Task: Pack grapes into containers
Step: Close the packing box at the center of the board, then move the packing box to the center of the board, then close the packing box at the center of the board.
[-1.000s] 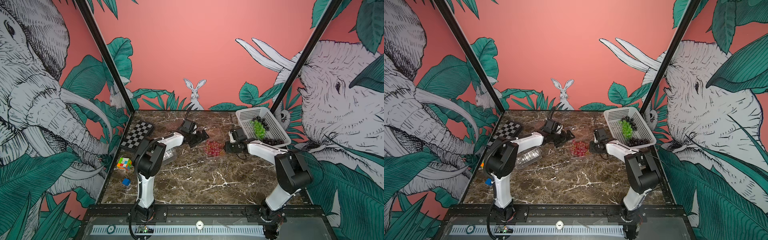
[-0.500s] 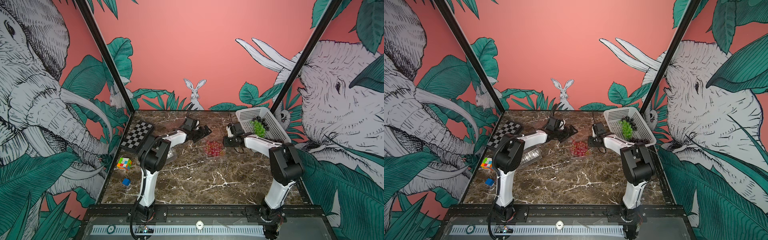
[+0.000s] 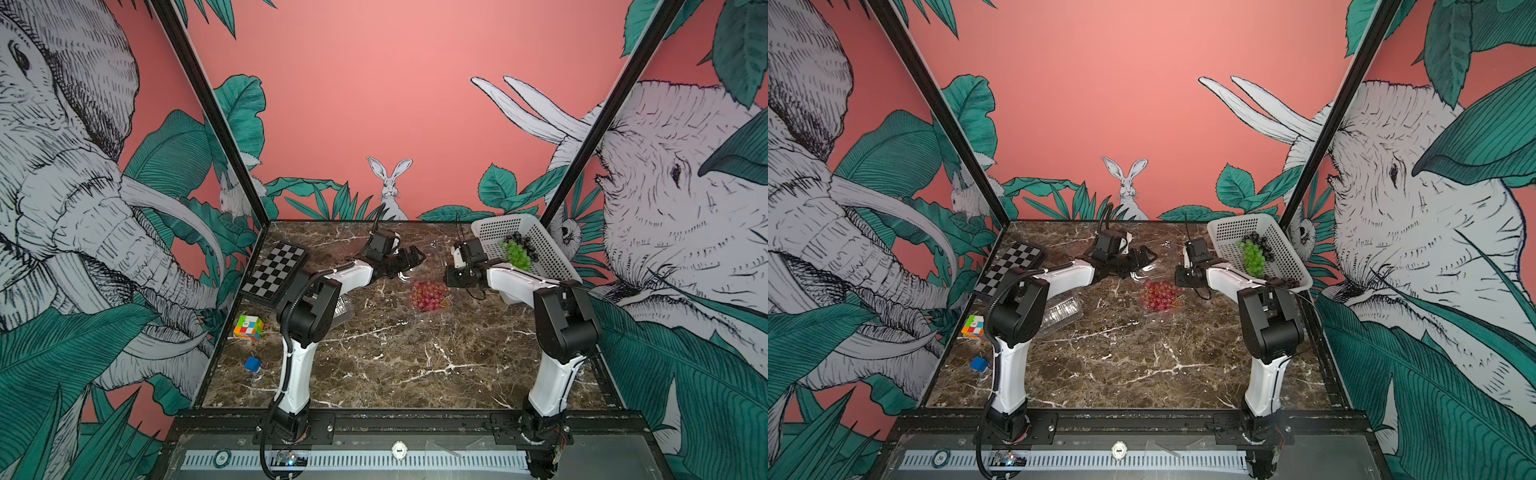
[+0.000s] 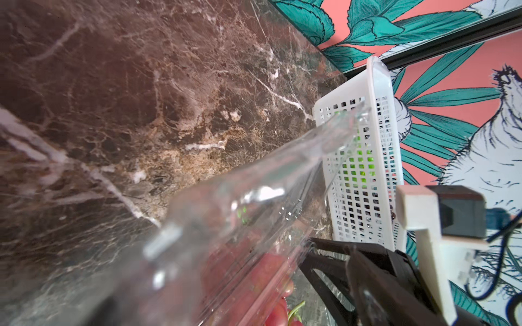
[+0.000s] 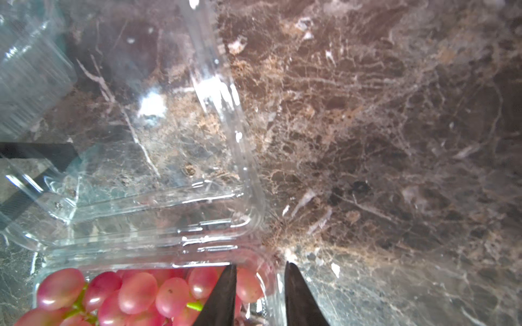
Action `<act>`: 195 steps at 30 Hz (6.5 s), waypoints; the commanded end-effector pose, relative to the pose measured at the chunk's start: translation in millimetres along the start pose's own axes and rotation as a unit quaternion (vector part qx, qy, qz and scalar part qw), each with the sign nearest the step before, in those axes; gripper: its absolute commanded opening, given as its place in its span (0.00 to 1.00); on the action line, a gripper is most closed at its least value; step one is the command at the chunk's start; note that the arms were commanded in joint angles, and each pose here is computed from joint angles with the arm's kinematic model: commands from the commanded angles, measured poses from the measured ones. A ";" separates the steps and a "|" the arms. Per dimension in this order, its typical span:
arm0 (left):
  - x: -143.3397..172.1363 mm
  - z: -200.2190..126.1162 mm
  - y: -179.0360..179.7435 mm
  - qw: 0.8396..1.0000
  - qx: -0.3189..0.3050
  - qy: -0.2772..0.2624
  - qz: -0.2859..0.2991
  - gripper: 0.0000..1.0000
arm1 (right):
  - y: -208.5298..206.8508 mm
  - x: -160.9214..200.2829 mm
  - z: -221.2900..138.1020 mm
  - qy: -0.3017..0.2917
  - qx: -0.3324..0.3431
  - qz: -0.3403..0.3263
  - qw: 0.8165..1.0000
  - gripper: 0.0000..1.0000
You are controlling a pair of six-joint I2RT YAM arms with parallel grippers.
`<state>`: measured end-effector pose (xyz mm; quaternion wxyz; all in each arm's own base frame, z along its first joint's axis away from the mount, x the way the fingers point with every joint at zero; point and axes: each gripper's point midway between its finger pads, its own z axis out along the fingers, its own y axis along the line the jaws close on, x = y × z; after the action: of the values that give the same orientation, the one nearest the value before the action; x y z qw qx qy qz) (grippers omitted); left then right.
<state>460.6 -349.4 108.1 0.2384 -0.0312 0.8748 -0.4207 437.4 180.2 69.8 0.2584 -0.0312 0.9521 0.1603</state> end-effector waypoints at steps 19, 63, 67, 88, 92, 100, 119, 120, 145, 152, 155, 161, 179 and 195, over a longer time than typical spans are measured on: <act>-33.0 -61.7 -77.5 0.992 0.053 -0.060 0.095 1.00 | -0.6 -33.8 -79.5 -0.065 -0.034 0.054 0.996 0.89; 68.6 -93.2 -48.4 0.998 0.002 -0.038 0.053 1.00 | 5.7 31.5 -45.7 -0.004 -0.117 0.122 0.986 0.98; 76.8 -88.0 -31.3 0.999 -0.016 -0.032 0.016 0.99 | 4.2 41.5 -40.8 0.003 -0.120 0.125 0.985 0.98; 72.7 -31.2 -10.3 0.997 -0.023 -0.010 -0.076 0.99 | 19.1 46.7 -21.4 -0.009 -0.154 0.179 0.972 0.88; 59.5 -32.2 -9.5 0.996 -0.021 -0.021 -0.079 1.00 | 23.2 40.9 -18.6 -0.015 -0.152 0.186 0.970 0.88; 32.6 -28.6 -11.5 0.997 -0.021 -0.023 -0.066 1.00 | 32.0 24.1 -8.9 -0.022 -0.151 0.194 0.969 0.86; 33.9 -77.3 9.0 0.993 -0.114 0.028 -0.029 1.00 | 42.1 -16.4 15.0 -0.034 -0.153 0.180 0.971 0.85; 35.3 -83.1 10.2 0.992 -0.123 0.031 -0.023 1.00 | 41.9 -15.9 14.5 -0.034 -0.153 0.180 0.971 0.85; 39.5 -29.5 -78.2 0.999 -0.010 0.030 -0.006 1.00 | 28.0 -13.4 -15.6 -0.056 -0.187 0.203 0.960 0.84; 45.7 -27.8 -68.2 0.999 -0.019 0.037 -0.010 1.00 | 17.3 -8.1 -22.4 -0.058 -0.187 0.203 0.959 0.80; 44.8 -30.8 -68.0 0.999 -0.022 0.034 -0.006 1.00 | 18.0 -7.9 -22.5 -0.060 -0.192 0.200 0.959 0.77; 40.9 -39.7 -68.0 0.999 -0.027 0.028 0.001 0.99 | 28.9 -12.4 -13.3 -0.054 -0.210 0.196 0.956 0.61; 36.0 -45.9 -49.1 0.999 -0.041 0.022 -0.008 1.00 | 60.6 -12.9 -9.8 -0.039 -0.224 0.163 0.960 0.64; 39.0 -60.5 -35.9 0.998 -0.051 0.019 -0.012 1.00 | 45.2 24.6 -22.5 -0.042 -0.264 0.213 0.940 0.48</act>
<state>397.3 -347.5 135.3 0.2017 -0.0473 0.9026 -0.3774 397.5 211.5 75.7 0.2262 0.1143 0.8639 0.4352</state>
